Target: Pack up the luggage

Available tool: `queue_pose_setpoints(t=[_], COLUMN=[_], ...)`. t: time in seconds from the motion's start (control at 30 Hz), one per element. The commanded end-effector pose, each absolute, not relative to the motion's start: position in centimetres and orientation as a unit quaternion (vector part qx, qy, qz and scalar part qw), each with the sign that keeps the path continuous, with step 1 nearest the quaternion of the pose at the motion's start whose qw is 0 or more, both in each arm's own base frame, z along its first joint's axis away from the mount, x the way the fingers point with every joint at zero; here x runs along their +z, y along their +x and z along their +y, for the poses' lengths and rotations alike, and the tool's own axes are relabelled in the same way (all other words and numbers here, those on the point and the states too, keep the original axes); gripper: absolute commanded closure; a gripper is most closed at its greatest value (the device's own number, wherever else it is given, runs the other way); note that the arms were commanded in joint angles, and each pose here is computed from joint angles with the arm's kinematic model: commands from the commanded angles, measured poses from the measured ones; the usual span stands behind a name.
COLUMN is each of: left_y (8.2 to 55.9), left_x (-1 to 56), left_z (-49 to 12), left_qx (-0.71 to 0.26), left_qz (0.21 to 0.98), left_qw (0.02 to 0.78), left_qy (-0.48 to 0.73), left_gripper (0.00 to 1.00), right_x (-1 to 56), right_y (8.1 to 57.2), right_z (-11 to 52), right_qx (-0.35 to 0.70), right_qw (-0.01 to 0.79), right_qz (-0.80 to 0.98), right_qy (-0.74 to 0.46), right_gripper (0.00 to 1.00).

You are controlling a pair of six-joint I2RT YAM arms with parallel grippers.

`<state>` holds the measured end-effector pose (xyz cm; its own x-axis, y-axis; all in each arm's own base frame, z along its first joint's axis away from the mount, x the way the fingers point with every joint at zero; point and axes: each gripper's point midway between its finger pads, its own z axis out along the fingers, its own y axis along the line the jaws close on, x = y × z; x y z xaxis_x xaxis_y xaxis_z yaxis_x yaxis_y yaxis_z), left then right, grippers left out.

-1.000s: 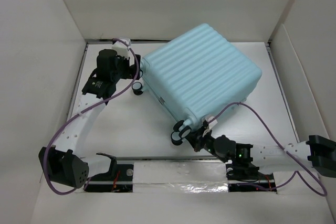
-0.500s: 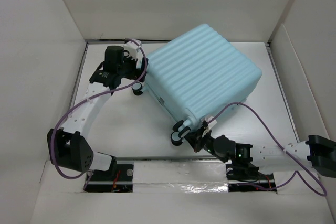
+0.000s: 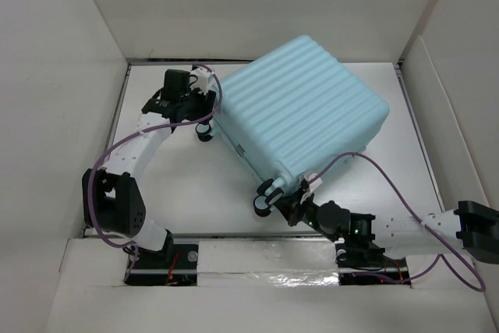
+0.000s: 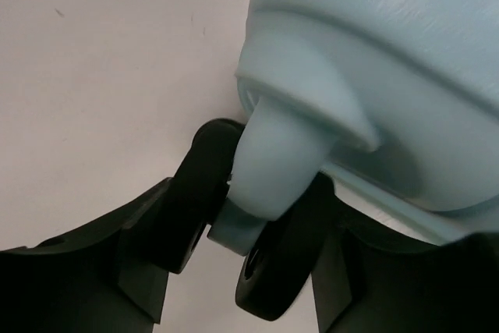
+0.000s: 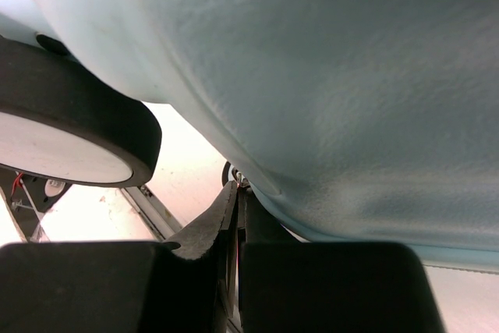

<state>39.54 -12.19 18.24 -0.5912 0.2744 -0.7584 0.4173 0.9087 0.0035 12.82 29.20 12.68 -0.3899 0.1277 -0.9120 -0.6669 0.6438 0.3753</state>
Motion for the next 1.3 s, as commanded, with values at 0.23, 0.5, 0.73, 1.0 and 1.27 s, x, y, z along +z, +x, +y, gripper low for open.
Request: queue_pose_setpoints(t=[0.23, 0.5, 0.73, 1.0, 1.27], left_y=[39.0, 36.1, 30.5, 28.2, 30.5], left_x=[23.7, 27.2, 28.9, 29.7, 29.7], left_z=[-18.4, -20.7, -24.3, -26.4, -27.9], left_qx=[-0.174, -0.243, -0.329, -0.417, -0.442], left_qz=[0.831, 0.787, 0.745, 0.708, 0.716], left_qw=[0.473, 0.513, 0.518, 0.507, 0.491], left_qy=[0.235, 0.242, 0.263, 0.262, 0.223], left_gripper=[1.00, 1.00, 1.00, 1.00, 1.00], right_x=[21.4, 25.2, 25.9, 22.8, 17.3], right_y=[13.5, 17.4, 22.1, 23.7, 23.1], right_z=[29.4, 24.2, 17.8, 15.1, 18.1], right_qx=[0.487, 0.432, 0.329, 0.315, 0.372], right_qw=[0.557, 0.607, 0.644, 0.602, 0.599], right_qz=[0.660, 0.654, 0.684, 0.730, 0.709], right_qy=[-0.128, -0.129, -0.094, -0.077, 0.024], right_gripper=[1.00, 1.00, 1.00, 1.00, 1.00])
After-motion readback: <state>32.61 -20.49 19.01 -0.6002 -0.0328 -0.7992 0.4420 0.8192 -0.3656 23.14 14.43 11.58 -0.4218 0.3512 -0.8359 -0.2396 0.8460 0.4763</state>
